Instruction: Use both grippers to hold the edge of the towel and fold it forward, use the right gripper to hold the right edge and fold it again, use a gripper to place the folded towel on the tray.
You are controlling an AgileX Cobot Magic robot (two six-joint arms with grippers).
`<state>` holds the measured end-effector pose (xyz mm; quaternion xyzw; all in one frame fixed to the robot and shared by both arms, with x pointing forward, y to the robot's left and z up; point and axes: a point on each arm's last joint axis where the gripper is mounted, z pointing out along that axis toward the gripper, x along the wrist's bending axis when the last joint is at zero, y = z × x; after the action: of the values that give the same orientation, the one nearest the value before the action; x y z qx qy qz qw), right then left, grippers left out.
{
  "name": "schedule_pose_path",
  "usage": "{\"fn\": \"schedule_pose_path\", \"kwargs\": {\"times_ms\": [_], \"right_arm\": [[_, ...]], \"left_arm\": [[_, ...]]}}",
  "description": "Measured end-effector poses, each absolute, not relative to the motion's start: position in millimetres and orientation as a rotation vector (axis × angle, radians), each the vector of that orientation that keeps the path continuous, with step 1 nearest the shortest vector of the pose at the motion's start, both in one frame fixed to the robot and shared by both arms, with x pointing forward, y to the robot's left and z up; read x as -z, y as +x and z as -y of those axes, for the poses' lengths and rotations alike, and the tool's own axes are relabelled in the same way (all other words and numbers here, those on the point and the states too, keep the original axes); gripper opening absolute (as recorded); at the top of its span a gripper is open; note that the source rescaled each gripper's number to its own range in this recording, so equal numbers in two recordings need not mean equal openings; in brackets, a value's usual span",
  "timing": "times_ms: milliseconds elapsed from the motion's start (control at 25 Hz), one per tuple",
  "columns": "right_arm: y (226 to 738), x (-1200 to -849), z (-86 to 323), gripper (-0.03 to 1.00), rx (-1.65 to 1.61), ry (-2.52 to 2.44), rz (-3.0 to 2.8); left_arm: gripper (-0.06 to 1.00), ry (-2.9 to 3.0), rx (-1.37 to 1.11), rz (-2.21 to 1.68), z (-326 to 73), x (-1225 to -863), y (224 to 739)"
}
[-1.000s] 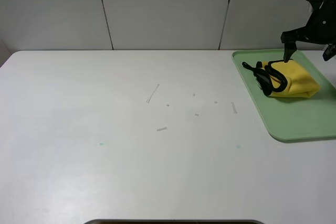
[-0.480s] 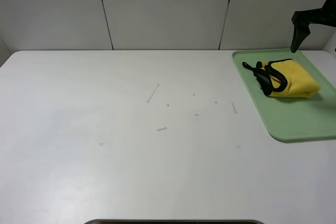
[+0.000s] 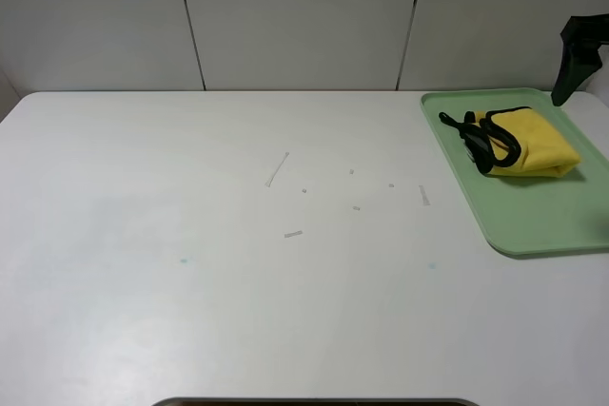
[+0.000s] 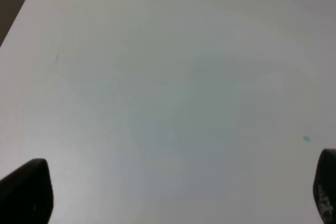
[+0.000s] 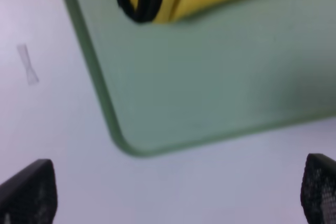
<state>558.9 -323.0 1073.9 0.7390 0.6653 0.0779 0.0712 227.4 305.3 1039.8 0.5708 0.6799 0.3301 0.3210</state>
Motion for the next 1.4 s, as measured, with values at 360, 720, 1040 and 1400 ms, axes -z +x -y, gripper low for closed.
{"fn": "schedule_pose_path", "kwargs": {"times_ms": [360,720,1040,1400], "right_arm": [[477.6,-1097.3,316.3,1.00,-0.311,2.176,-1.960],[390.9,-1095.0,309.3,1.00,-0.399,2.115,-1.906],[317.9,-1085.0,303.0,1.00,-0.552,2.004,-1.808],[249.5,-1071.4,297.5,1.00,-0.784,1.791,-1.621]], "left_arm": [[1.00,1.500,-0.868,-1.786,-305.3,-1039.8,227.4],[1.00,1.500,-0.868,-1.786,-305.3,-1039.8,227.4],[1.00,1.500,-0.868,-1.786,-305.3,-1039.8,227.4],[1.00,1.500,-0.868,-1.786,-305.3,-1039.8,227.4]]}}
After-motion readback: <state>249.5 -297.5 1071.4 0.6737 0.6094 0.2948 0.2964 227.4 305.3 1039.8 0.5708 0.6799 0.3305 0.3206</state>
